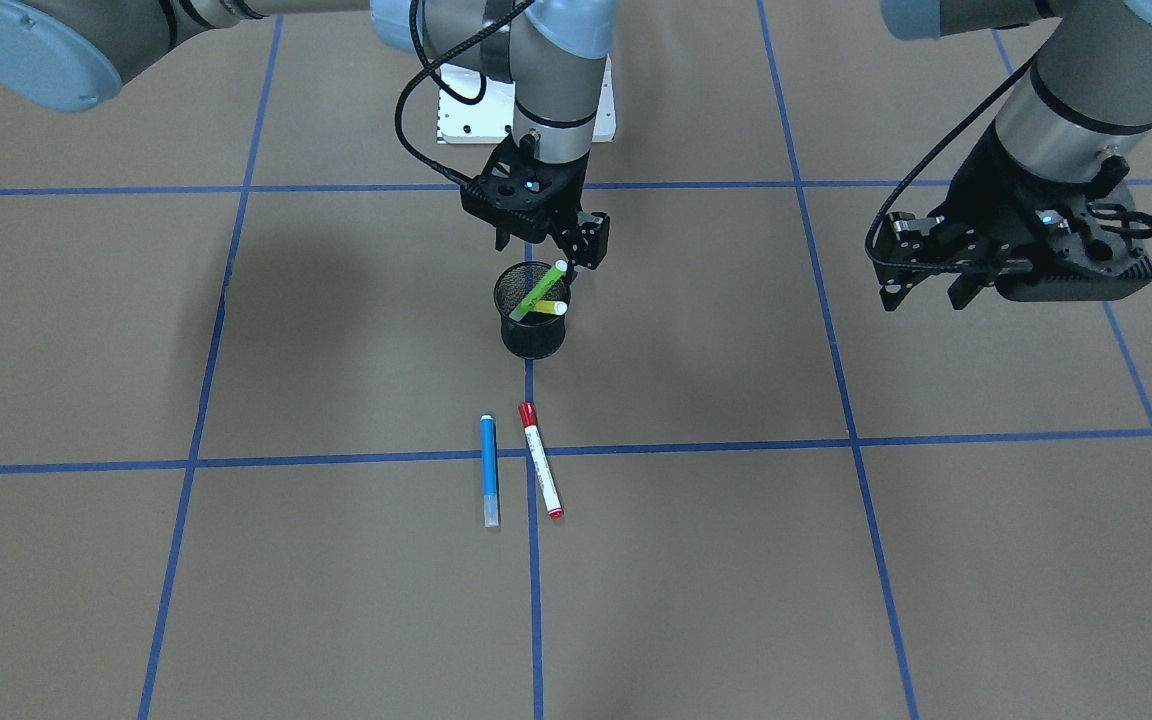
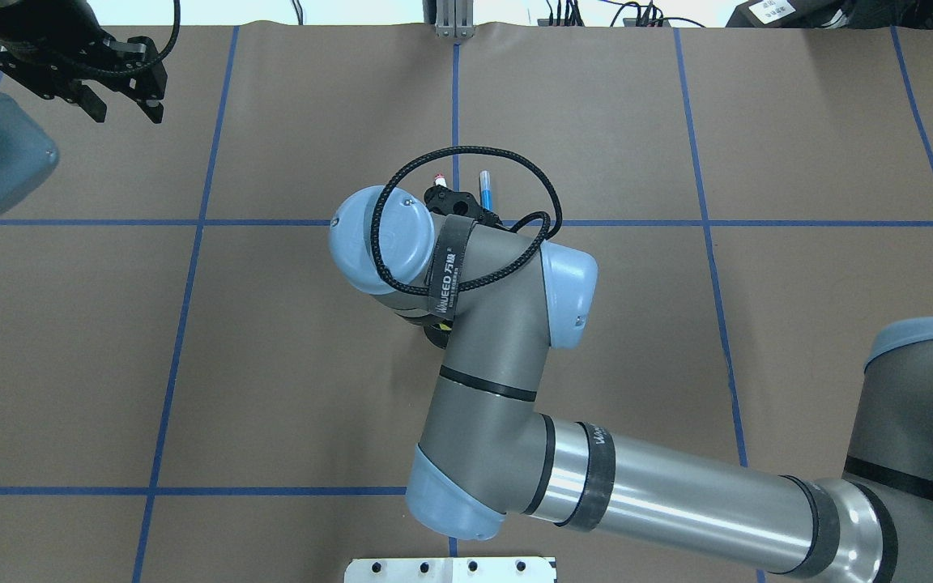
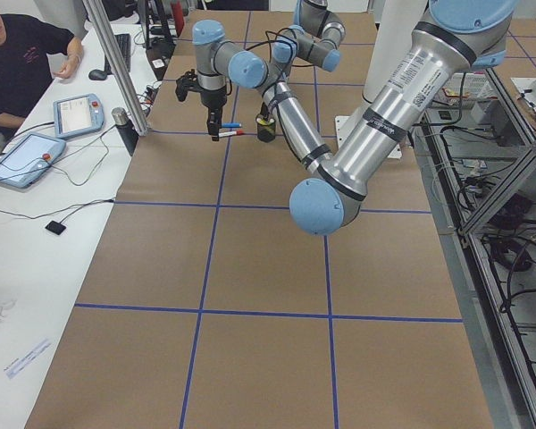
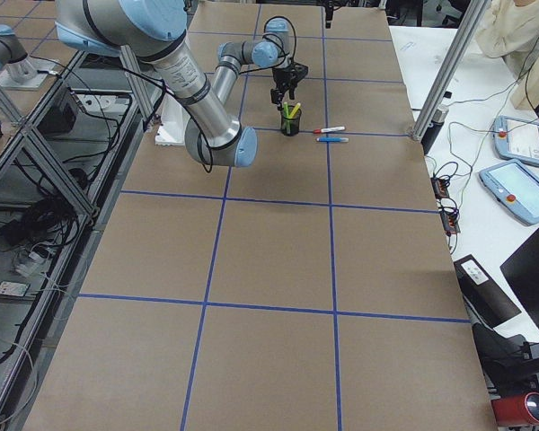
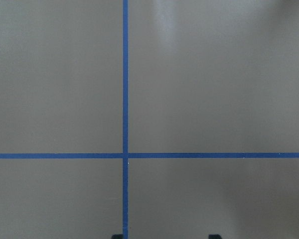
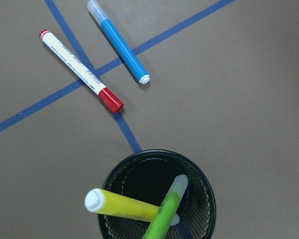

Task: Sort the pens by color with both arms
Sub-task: 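Lower the right gripper toward the green highlighter in the cup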

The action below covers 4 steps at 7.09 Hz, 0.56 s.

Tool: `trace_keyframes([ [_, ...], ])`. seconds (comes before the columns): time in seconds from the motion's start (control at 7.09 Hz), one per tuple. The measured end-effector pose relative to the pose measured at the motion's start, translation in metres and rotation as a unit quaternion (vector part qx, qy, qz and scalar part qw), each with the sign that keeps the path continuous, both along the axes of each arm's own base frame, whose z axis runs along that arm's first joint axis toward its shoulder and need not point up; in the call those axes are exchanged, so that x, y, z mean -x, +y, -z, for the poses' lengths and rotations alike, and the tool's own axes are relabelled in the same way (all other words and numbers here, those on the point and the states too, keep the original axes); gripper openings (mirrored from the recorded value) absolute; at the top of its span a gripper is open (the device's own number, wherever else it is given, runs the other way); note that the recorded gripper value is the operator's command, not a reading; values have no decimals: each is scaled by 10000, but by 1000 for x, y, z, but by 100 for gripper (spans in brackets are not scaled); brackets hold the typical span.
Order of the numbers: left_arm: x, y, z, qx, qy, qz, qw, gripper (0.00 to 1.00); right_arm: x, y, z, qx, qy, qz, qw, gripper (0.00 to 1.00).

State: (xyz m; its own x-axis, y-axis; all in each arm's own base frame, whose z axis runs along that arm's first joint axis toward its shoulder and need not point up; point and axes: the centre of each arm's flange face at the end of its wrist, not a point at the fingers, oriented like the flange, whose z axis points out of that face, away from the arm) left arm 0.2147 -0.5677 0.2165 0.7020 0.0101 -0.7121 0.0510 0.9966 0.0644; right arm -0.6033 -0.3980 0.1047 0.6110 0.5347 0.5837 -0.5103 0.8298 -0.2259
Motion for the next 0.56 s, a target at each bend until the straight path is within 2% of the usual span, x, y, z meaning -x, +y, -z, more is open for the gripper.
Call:
trace_keyframes([
  [0.28,0,0,-1,4,-3,-4,10000,65,11,-4,9,54,40,4,10000,89],
  [0.56,0,0,-2,13,-7,-4,10000,65,13,-6,7,78,81,11,9999,79],
])
